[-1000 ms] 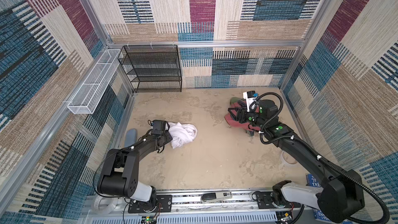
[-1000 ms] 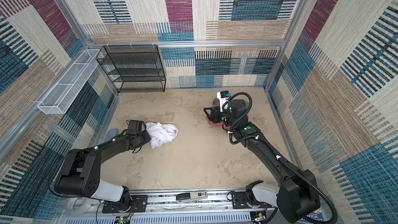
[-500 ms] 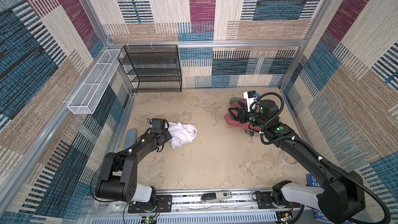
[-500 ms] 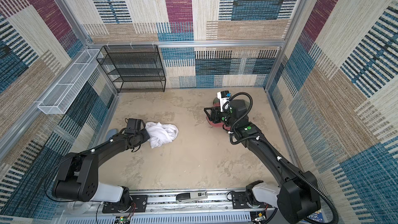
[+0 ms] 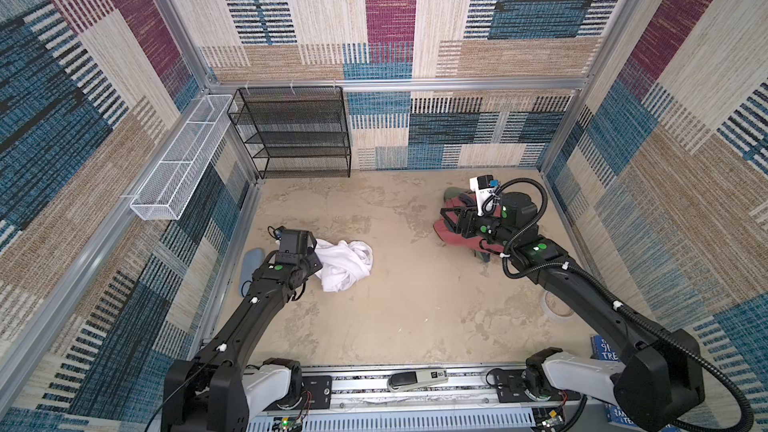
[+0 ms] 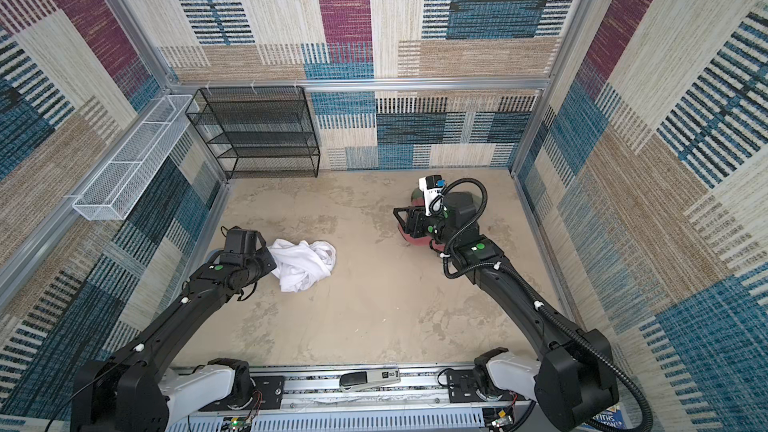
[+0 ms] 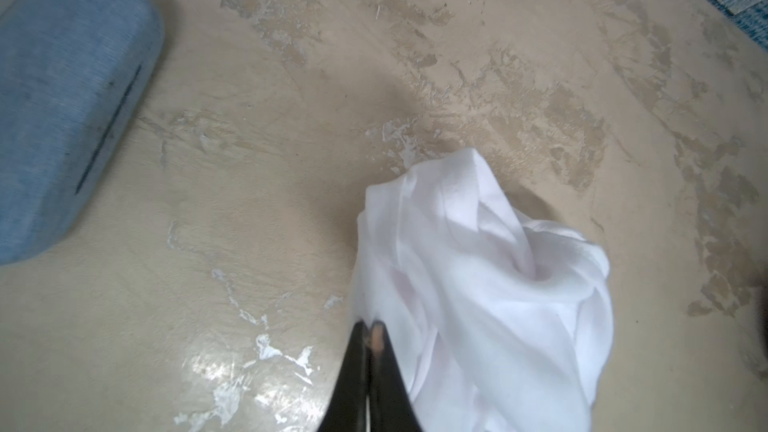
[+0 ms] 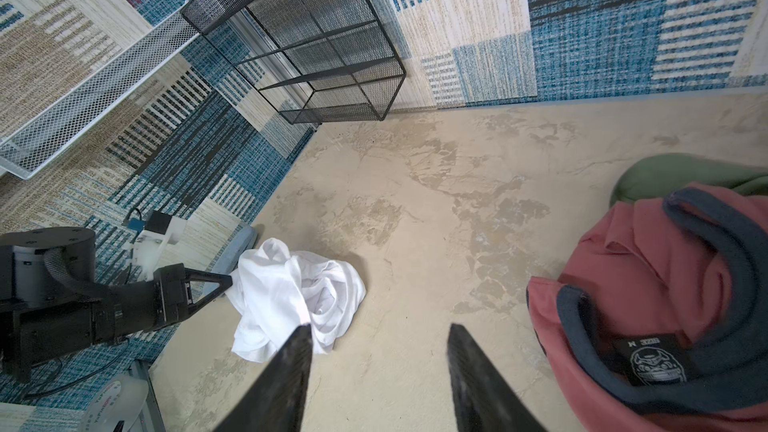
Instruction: Pick out a specific cloth from the pile
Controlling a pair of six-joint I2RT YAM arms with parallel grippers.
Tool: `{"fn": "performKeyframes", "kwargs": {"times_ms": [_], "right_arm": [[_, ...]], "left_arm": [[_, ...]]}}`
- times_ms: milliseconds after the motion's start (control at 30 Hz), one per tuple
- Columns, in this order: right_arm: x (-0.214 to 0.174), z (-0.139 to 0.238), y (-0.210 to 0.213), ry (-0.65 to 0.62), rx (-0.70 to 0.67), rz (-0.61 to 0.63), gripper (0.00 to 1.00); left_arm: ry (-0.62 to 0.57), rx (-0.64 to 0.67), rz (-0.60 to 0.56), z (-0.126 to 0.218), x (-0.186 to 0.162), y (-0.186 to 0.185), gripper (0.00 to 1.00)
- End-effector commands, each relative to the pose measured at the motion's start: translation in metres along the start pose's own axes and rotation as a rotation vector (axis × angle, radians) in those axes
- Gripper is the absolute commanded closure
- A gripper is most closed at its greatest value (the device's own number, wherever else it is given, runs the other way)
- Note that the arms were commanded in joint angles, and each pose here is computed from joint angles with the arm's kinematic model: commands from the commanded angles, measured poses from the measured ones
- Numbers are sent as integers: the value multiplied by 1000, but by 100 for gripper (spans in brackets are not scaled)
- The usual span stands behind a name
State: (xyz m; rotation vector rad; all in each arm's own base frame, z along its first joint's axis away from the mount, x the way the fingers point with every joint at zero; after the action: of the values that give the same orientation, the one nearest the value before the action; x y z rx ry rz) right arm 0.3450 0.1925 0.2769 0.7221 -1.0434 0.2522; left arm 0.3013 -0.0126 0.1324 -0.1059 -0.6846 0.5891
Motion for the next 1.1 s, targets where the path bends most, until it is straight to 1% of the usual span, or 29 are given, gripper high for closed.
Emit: {"fn": "performKeyframes", "kwargs": {"times_ms": [0, 133, 300, 633, 867, 1067], "right_arm": [[7, 3, 7, -26, 26, 5, 45], [7, 5, 6, -31, 19, 8, 44], [5, 6, 5, -29, 16, 7, 45], [3, 5, 4, -29, 16, 7, 44], [2, 5, 3, -29, 11, 6, 45], [-1, 7, 1, -26, -1, 10, 45]], "left_arm": [[-12, 45, -39, 12, 6, 7, 100], [-26, -3, -43, 21, 15, -5, 100], [-17, -75, -77, 25, 22, -28, 100], [-11, -190, -178, 28, 15, -89, 100], [38, -245, -244, 15, -6, -135, 100], [108, -268, -249, -7, -29, -159, 100]]}}
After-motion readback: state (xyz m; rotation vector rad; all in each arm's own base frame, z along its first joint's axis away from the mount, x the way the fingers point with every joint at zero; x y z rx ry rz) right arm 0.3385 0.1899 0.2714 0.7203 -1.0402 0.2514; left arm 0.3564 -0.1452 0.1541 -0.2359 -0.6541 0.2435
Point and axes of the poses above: each gripper's point midway between its finger pads, its own z axis back along the fingers, its own y axis along the line the jaws close on, x = y × z, the point moved 1 cm from there along z, back along the fingers, and after that the axes turned 4 degrees about z, right-handed, at the moved point
